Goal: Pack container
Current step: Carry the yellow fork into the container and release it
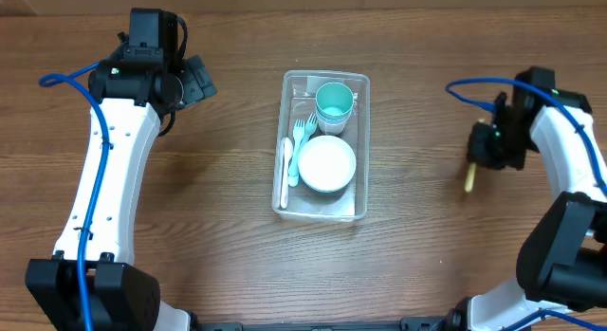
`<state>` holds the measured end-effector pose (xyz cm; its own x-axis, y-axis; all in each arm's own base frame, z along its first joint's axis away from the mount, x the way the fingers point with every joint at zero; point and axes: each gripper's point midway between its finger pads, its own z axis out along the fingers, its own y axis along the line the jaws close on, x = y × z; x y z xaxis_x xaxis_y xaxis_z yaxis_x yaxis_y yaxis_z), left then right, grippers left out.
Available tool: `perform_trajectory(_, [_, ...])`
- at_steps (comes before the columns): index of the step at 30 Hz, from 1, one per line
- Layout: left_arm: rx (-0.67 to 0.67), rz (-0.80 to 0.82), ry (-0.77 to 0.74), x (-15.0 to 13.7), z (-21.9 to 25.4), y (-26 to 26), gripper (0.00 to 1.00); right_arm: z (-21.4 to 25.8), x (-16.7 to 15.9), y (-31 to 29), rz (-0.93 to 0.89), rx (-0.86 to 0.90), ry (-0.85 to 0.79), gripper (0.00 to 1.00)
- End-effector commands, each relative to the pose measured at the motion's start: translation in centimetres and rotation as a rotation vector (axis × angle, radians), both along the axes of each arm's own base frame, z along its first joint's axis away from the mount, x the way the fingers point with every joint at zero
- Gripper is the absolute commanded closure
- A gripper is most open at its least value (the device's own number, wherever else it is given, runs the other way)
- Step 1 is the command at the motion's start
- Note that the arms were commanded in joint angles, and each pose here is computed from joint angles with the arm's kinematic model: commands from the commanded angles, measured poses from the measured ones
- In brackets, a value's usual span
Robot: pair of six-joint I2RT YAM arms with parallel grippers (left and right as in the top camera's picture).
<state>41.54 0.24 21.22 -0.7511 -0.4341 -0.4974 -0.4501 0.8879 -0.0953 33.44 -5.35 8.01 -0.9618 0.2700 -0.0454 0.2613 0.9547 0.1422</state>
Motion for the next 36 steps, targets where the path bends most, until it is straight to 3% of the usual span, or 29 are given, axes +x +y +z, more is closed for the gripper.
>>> perform_trajectory(1, [-0.004, 0.009, -0.021, 0.1, 0.7, 0.0, 0.0, 4.0, 2.0, 4.4, 0.049, 0.037, -0.111, 0.96])
perform_trajectory(7, [-0.004, 0.009, -0.021, 0.1, 0.7, 0.0, 0.0, 8.4, 1.6, 14.8, 0.2, 0.119, -0.22, 0.96])
perform_trajectory(16, [-0.004, 0.009, -0.021, 0.1, 0.7, 0.0, 0.0, 10.1, 1.0, 27.9, 0.405, 0.155, -0.403, 0.96])
perform_trajectory(22, [-0.004, 0.009, -0.021, 0.1, 0.7, 0.0, 0.0, 8.4, 1.1, 32.3, 0.423, 0.167, -0.422, 0.96])
perform_trajectory(24, [-0.004, 0.009, -0.021, 0.1, 0.7, 0.0, 0.0, 5.6, 1.4, 34.2, 0.439, 0.166, -0.391, 0.96])
perform_trajectory(31, [-0.004, 0.009, -0.021, 0.1, 0.7, 0.0, 0.0, 4.4, 1.4, 35.1, 0.447, 0.175, -0.374, 0.96])
perform_trajectory(32, [-0.004, 0.009, -0.02, 0.1, 0.7, 0.0, 0.0, 4.4, 1.4, 35.1, 0.448, 0.174, -0.373, 0.91])
perform_trajectory(33, [-0.004, 0.009, -0.021, 0.1, 0.7, 0.0, 0.0, 4.4, 1.4, 35.1, 0.448, 0.174, -0.373, 0.65])
perform_trajectory(34, [-0.004, 0.009, -0.021, 0.1, 0.7, 0.0, 0.0, 4.4, 1.4, 35.1, 0.448, 0.175, -0.374, 0.01])
perform_trajectory(36, [-0.004, 0.009, -0.021, 0.1, 0.7, 0.0, 0.0, 4.4, 1.3, 35.2, 0.45, 0.18, -0.371, 0.0])
